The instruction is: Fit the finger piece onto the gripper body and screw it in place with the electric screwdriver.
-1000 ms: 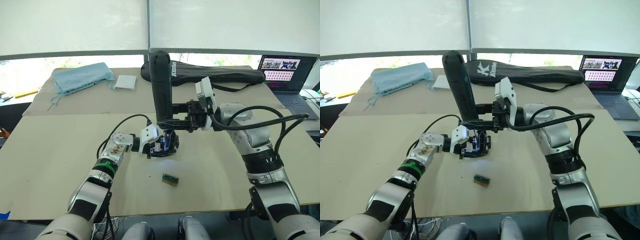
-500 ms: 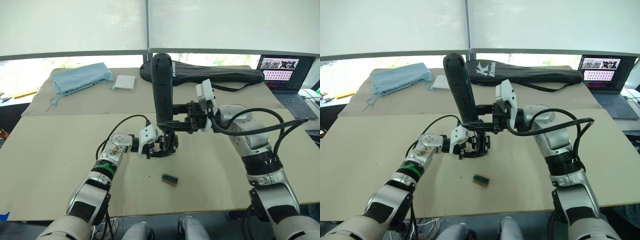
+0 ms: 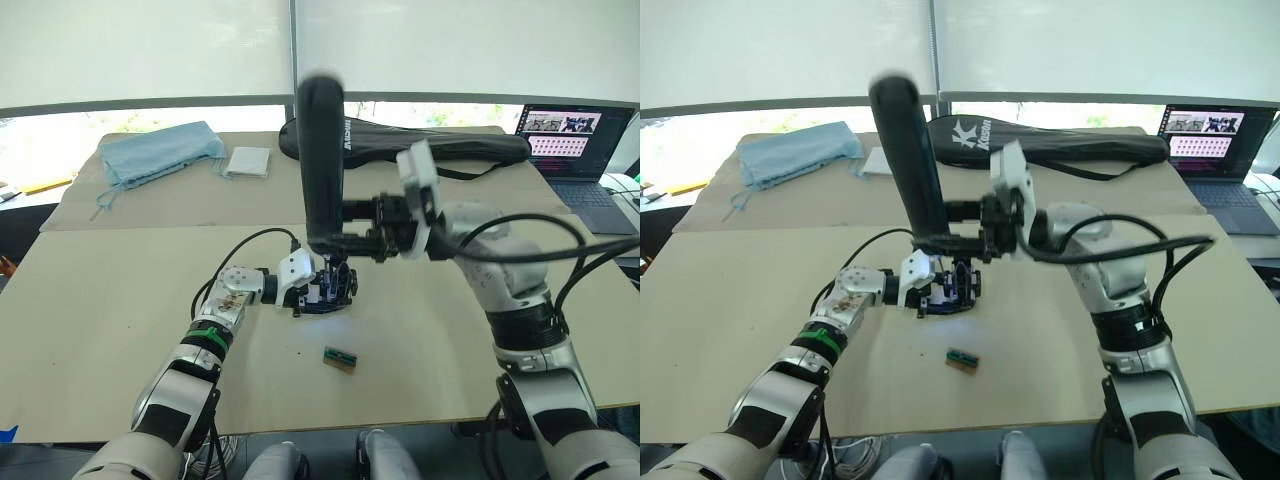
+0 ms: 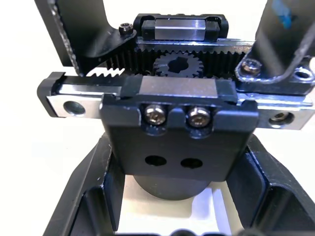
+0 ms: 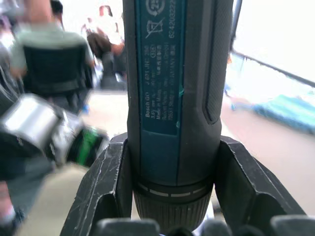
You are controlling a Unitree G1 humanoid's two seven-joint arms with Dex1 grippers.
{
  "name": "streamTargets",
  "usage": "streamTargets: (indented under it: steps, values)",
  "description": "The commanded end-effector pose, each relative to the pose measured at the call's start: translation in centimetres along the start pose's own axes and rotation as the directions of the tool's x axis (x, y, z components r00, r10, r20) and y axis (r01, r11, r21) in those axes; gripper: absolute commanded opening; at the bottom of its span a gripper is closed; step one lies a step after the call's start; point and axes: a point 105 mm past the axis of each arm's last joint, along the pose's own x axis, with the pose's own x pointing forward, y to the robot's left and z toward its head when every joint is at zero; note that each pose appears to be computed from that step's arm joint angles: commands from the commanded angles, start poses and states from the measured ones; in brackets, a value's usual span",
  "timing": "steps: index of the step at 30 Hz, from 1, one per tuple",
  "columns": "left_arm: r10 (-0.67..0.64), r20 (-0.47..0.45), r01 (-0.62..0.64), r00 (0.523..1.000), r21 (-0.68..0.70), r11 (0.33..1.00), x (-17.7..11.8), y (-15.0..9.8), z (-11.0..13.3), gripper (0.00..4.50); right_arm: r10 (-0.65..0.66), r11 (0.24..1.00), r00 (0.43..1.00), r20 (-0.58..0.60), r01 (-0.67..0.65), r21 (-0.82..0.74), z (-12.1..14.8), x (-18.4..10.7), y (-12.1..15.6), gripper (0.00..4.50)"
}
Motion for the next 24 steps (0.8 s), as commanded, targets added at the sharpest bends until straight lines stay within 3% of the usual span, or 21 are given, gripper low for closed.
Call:
streamTargets:
  steps: [1,6,8,11,15,18,21,24]
  values:
    - [0.010,-0.028,-0.010,1.000,-0.015,1.000,-0.1,-0.1,-0.7,2.31,0.058,0.995,0.988,0.141,-0.046,-0.086,5.8,0.4,1.2,1.90]
    - [0.043,-0.041,-0.045,0.998,-0.033,0.998,-0.2,0.5,-0.8,2.31,0.151,0.988,0.976,0.155,-0.146,-0.042,6.3,0.5,3.5,1.90]
    - [0.034,-0.035,-0.035,0.999,-0.031,0.999,-0.8,0.7,-0.4,3.34,0.198,0.980,0.970,0.138,-0.196,-0.029,5.5,0.3,4.9,1.90]
    - [-0.020,-0.051,0.020,0.998,0.006,1.000,-2.4,0.3,0.0,4.47,0.247,0.969,0.964,0.102,-0.248,0.000,3.9,-0.3,6.6,1.90]
    - [-0.162,-0.089,0.166,0.983,0.034,0.986,-5.1,-1.8,0.8,4.50,0.267,0.961,0.962,0.056,-0.270,0.060,1.3,-1.3,8.3,1.90]
    - [-0.309,-0.122,0.317,0.943,0.051,0.947,-6.3,-5.1,1.3,4.50,0.240,0.968,0.971,0.024,-0.241,0.075,-0.7,-2.0,9.0,1.90]
    - [-0.378,-0.110,0.387,0.919,0.070,0.919,-5.9,-7.7,2.0,4.50,0.203,0.977,0.979,0.003,-0.203,0.062,-2.0,-2.3,9.4,1.90]
    - [-0.372,-0.084,0.379,0.924,0.099,0.920,-4.4,-8.6,2.3,4.50,0.163,0.986,0.987,-0.011,-0.163,0.046,-3.1,-2.5,9.4,1.90]
